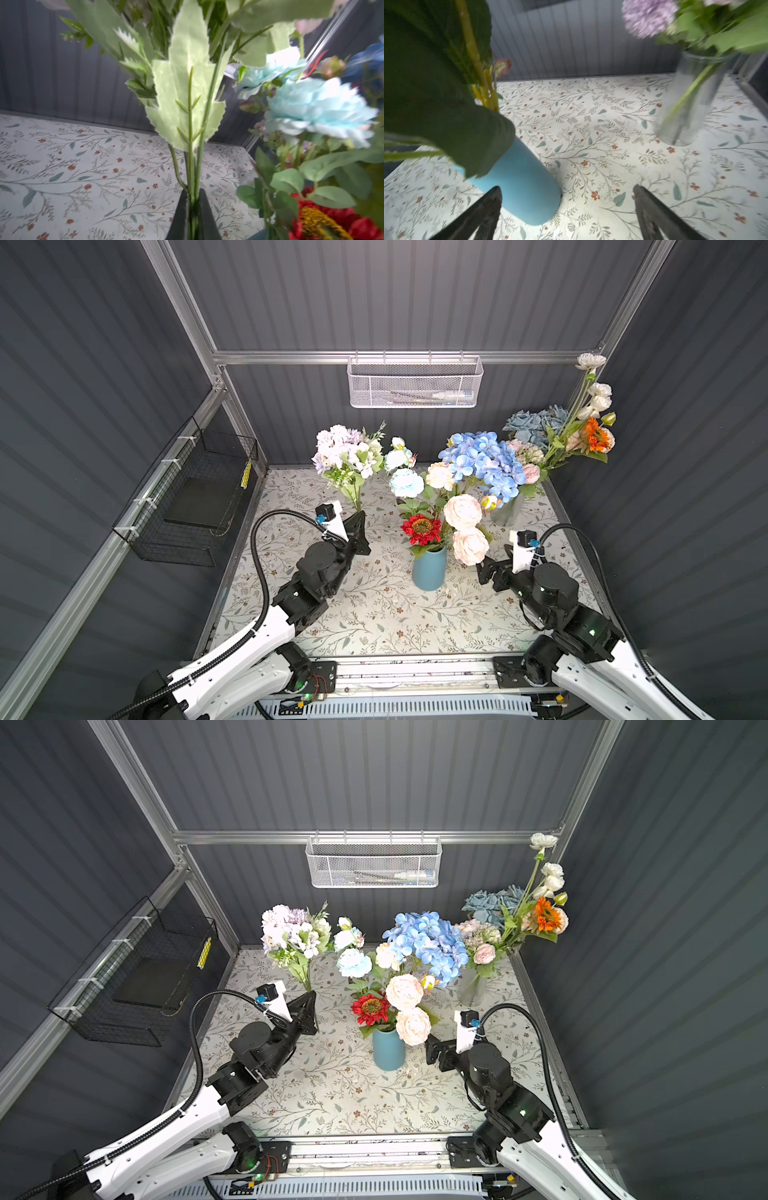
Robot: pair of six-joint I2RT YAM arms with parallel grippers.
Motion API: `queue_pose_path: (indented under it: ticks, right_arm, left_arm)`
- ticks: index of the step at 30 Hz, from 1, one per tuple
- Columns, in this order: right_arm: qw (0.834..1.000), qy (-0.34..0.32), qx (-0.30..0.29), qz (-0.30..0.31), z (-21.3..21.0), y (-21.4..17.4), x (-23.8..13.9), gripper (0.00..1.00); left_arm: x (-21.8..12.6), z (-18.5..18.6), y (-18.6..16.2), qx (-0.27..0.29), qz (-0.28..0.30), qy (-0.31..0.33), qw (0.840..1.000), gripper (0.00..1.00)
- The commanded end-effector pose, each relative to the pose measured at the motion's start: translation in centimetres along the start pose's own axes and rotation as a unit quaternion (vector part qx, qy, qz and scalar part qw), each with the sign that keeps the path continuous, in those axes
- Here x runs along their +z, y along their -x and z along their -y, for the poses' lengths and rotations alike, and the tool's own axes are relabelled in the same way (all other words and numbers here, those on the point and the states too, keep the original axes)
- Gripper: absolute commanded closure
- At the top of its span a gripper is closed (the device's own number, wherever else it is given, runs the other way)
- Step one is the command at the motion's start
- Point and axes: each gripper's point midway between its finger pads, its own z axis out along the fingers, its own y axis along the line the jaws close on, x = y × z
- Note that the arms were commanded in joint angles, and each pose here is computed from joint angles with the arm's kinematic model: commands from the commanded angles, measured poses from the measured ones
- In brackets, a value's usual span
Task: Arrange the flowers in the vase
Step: 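Lift the lavender-pink bunch high with the left gripper toward the teal vase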
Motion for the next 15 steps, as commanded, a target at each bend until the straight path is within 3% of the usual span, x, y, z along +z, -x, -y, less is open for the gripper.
queue_pose_path:
  ticks: [1,8,15]
  right_arm:
    - [0.996,0.088,-0.002,-0.031,-3.3,-1.2,1.0,0.01]
    - [0.991,0.124,-0.046,-0.012,-6.2,-0.6,3.0,0.01]
    - [0.993,0.117,-0.026,0.024,-6.7,0.6,4.8,0.01]
  left_arm:
    - [-0.7,2.5,3.1,-0.008,0.053,-0.065,0.996,1.0]
    - [-1.8,4.8,5.2,-0.03,0.086,-0.13,0.987,1.0]
    - [-3.6,7.0,7.2,-0.019,0.115,-0.194,0.974,1.0]
